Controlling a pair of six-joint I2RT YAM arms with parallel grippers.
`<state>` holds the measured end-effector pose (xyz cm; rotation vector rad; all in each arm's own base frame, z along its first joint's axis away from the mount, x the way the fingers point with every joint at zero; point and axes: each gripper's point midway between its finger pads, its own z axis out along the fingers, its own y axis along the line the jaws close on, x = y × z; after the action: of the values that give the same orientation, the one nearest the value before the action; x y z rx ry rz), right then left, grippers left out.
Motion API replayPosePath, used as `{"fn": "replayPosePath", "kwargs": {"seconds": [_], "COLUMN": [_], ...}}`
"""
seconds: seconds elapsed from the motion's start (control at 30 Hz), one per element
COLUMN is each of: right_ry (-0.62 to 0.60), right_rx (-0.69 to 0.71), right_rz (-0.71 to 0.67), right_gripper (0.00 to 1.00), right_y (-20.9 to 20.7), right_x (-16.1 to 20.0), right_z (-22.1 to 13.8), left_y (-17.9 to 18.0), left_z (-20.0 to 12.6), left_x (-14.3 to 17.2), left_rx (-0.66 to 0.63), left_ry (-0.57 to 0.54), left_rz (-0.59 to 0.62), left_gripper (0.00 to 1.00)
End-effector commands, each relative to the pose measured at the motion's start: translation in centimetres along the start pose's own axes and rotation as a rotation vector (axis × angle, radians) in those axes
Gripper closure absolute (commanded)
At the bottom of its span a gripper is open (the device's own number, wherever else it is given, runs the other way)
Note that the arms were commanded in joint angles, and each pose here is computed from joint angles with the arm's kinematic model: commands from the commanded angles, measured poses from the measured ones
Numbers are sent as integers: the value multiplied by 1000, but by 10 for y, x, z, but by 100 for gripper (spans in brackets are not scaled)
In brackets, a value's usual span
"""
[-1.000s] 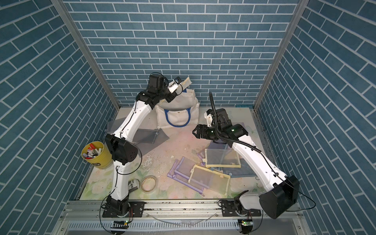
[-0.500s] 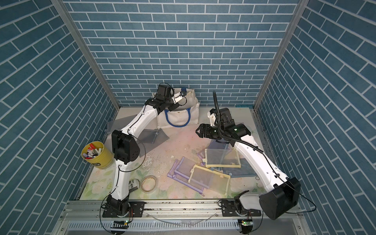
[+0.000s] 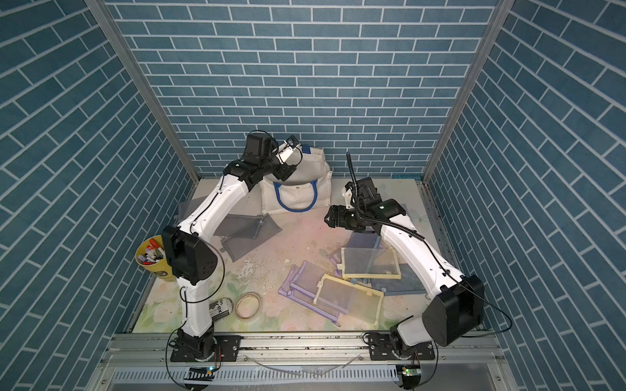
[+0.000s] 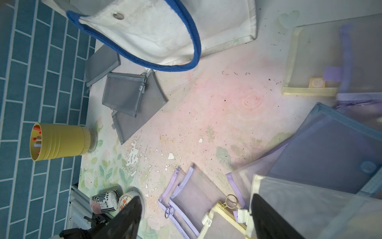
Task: Put the pencil pouch into the canvas bag
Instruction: Place the pencil pouch in the canvas bag, then adjust the pencil pouches at the center of the board.
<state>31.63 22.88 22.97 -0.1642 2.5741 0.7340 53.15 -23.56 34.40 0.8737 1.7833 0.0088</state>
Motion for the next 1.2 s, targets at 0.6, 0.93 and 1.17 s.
{"fn": "replayPosePath", "kwargs": {"seconds": [0.6,0.93,1.17], "right_ry": [3,-22,-42], "right_rx": [-73,-34,0], "right_rz": [27,31,30], "right_gripper": [13,13,13], "right_y": [31,25,18], "right_x": [-14,1,6], "right_z": [60,43,30], "left_y": [91,151,123], "left_z": [-69,9,34], "left_x": [278,354,382], "left_rx": [-260,-302,-253], "left_ry": [477,610,669], "left_rz": [-1149,-1168,-1193], "left_gripper": [2,4,5]}}
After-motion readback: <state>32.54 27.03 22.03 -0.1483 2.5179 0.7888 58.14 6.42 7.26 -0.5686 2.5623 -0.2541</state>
